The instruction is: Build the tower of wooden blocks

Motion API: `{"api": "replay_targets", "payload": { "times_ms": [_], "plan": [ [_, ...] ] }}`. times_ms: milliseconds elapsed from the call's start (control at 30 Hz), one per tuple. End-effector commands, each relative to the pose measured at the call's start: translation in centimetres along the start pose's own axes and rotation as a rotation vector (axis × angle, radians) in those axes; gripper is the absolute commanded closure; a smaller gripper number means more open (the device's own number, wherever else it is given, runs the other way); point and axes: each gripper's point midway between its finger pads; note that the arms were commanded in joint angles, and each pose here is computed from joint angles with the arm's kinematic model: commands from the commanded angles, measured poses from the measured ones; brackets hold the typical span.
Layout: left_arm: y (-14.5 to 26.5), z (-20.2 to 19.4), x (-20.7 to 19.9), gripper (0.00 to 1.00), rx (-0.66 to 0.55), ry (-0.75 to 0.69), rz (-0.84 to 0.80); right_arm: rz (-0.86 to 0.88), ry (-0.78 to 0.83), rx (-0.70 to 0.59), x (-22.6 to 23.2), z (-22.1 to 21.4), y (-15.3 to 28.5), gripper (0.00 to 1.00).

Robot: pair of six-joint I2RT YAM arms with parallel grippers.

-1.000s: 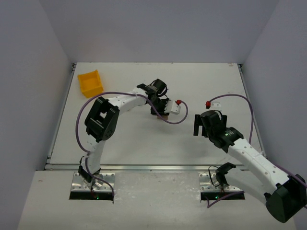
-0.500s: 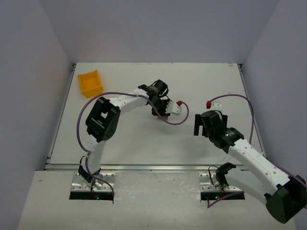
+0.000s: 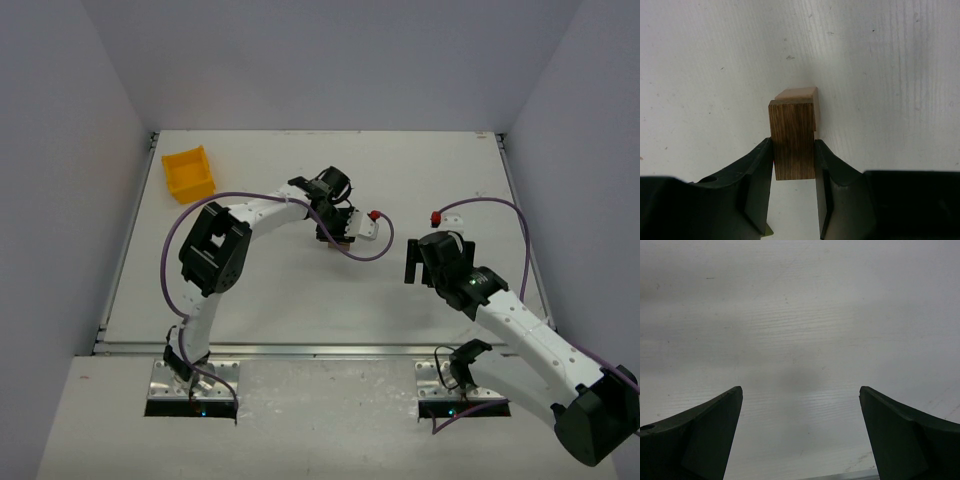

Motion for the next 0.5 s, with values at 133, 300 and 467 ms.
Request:
{"api": "replay_targets", "payload": {
  "times_ms": [133, 300, 467],
  "plan": [
    [-0.07, 1.32, 0.61, 0.89, -0.033, -0.046, 0.010, -0.020, -0.035, -0.035, -0.37, 0.86, 0.28, 0.01],
    [-0.18, 1.24, 0.33, 0.88, -0.031, -0.049, 0.002, -0.018, -0.038, -0.039, -0.40, 0.89, 0.35, 0.01],
    [-0.26, 1.09, 0.19, 0.88, -0.027, -0.053, -0.002, -0.013, -0.040, -0.037, -0.29, 0.90, 0.37, 0.01]
  ]
}}
Point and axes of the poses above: each gripper's point midway between its finger pads, its own y axis back along the fingers, its own x axis along the line the jaws close on, z = x × y, and after that the axes turned 4 degrees about -y, right-handed
